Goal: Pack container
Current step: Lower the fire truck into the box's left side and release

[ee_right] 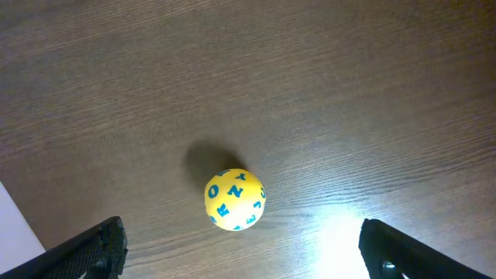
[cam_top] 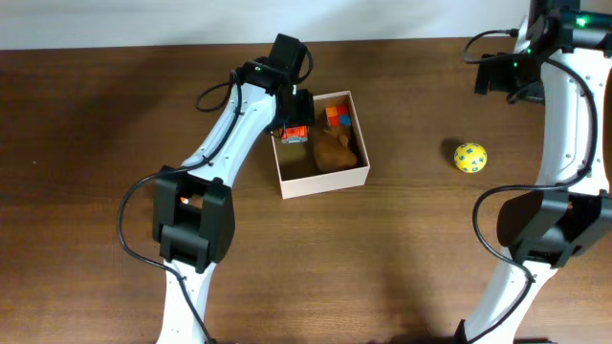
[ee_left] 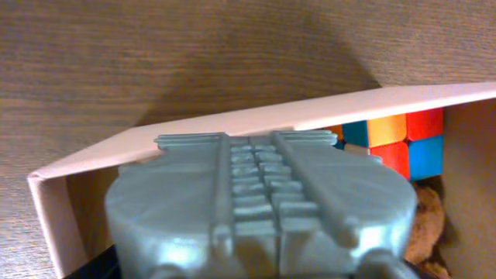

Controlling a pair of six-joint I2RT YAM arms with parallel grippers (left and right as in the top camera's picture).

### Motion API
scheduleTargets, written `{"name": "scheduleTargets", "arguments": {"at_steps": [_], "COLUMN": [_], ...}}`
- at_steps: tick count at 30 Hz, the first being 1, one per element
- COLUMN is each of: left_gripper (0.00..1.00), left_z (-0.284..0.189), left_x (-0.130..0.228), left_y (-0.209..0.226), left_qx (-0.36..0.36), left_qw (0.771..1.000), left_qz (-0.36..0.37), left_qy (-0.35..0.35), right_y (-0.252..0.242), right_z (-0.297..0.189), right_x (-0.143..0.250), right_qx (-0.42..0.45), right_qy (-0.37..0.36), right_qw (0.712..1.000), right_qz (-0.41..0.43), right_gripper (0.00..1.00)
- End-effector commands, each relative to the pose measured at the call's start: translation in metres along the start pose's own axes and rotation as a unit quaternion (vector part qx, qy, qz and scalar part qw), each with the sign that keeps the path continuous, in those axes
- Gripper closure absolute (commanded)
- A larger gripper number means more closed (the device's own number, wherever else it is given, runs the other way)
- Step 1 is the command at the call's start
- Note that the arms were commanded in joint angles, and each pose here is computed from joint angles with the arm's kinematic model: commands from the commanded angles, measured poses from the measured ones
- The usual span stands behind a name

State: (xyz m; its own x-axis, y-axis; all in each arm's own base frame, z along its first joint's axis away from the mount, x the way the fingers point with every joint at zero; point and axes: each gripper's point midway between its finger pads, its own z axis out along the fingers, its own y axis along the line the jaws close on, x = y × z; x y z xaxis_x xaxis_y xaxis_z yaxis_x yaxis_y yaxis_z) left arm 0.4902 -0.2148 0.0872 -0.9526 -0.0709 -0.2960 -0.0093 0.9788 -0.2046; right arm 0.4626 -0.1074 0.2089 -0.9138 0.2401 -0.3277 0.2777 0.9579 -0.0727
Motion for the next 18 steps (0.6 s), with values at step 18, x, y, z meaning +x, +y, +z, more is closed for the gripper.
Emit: {"name": "scheduleTargets", "arguments": {"at_steps": [18], "left_gripper": [0.36], "left_z": [0.004], "left_x": [0.014], "left_y": [0.012], "left_qx": [-0.03], "left_qw": [0.999], "left_qz": [-0.017], "left_qy": [0.025], "right_y": [-0.002], "right_z": [-0.009], "right_x": [-0.005], "right_qx": [0.006], "right_qy": [-0.015], "right_qw": [1.0], "right_qz": [0.006], "right_gripper": [0.01]}}
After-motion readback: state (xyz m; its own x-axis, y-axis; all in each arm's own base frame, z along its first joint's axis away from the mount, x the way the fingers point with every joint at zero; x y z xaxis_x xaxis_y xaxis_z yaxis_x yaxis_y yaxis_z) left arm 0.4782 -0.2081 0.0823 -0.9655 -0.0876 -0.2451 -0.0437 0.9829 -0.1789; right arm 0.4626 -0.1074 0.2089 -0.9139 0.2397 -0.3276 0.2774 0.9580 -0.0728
